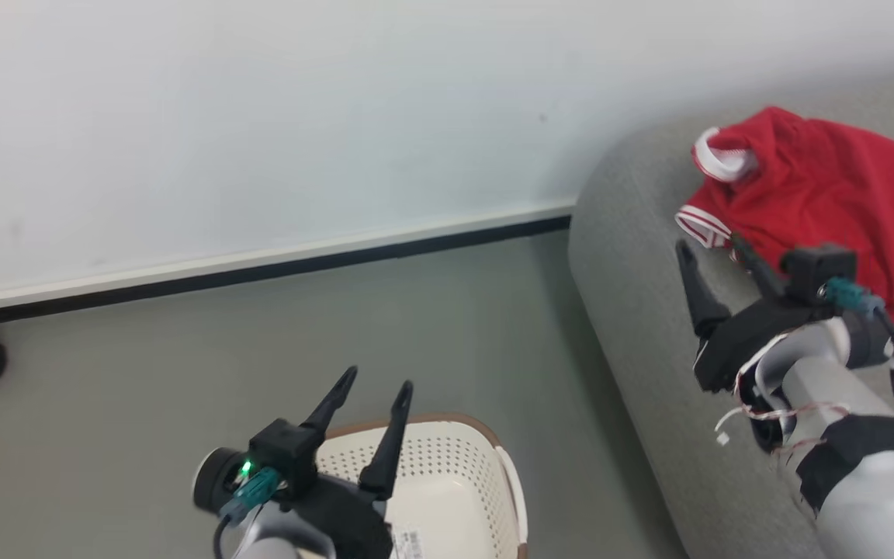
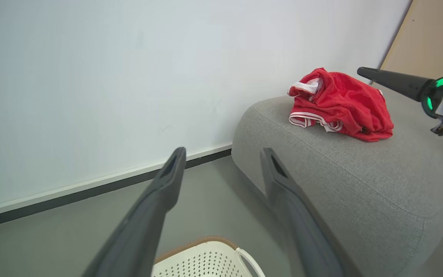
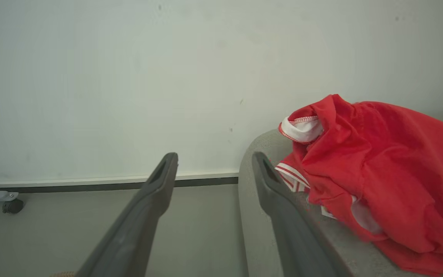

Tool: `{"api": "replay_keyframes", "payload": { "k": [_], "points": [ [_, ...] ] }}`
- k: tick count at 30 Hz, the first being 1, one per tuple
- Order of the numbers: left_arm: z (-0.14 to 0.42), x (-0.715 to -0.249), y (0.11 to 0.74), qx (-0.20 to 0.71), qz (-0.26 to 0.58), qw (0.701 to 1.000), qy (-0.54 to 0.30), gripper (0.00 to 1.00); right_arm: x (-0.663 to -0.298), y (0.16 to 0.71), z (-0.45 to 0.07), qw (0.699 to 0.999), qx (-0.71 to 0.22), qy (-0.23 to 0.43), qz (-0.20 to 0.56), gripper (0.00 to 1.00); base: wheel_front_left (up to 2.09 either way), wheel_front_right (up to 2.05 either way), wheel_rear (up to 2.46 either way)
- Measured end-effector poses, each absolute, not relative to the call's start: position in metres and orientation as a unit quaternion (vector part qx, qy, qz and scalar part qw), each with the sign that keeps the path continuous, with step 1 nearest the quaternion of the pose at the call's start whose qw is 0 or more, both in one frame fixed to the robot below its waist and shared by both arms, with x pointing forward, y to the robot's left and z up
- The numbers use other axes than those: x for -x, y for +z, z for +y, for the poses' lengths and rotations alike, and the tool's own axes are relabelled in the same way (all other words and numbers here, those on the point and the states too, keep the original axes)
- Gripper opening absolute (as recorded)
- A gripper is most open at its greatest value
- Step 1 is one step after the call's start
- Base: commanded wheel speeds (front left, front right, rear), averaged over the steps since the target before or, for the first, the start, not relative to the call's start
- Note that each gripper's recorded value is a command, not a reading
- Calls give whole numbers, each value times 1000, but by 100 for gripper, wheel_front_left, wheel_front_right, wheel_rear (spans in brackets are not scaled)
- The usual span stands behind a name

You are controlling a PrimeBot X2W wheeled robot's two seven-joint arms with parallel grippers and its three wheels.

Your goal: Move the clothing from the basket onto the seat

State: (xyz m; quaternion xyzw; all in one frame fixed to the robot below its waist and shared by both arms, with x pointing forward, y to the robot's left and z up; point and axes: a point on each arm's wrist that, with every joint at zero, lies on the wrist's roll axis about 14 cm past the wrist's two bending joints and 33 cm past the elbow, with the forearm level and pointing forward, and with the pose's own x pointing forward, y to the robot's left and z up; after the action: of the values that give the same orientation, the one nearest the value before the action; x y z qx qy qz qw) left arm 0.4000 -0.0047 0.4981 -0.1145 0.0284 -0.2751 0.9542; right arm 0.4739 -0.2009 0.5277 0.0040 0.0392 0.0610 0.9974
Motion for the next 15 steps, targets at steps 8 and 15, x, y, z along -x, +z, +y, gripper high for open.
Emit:
{"api": "replay_keyframes", "payload": {
  "k": [8,15],
  "points": [
    [74,-381,492,116,26,979,-165,100,-456,525,-139,992,-31,121,25,100,0,0,0],
    [136,-362,491,104,15,991,-79,100,-437,524,-106,988,-42,151,11,100,0,0,0]
  ]
}}
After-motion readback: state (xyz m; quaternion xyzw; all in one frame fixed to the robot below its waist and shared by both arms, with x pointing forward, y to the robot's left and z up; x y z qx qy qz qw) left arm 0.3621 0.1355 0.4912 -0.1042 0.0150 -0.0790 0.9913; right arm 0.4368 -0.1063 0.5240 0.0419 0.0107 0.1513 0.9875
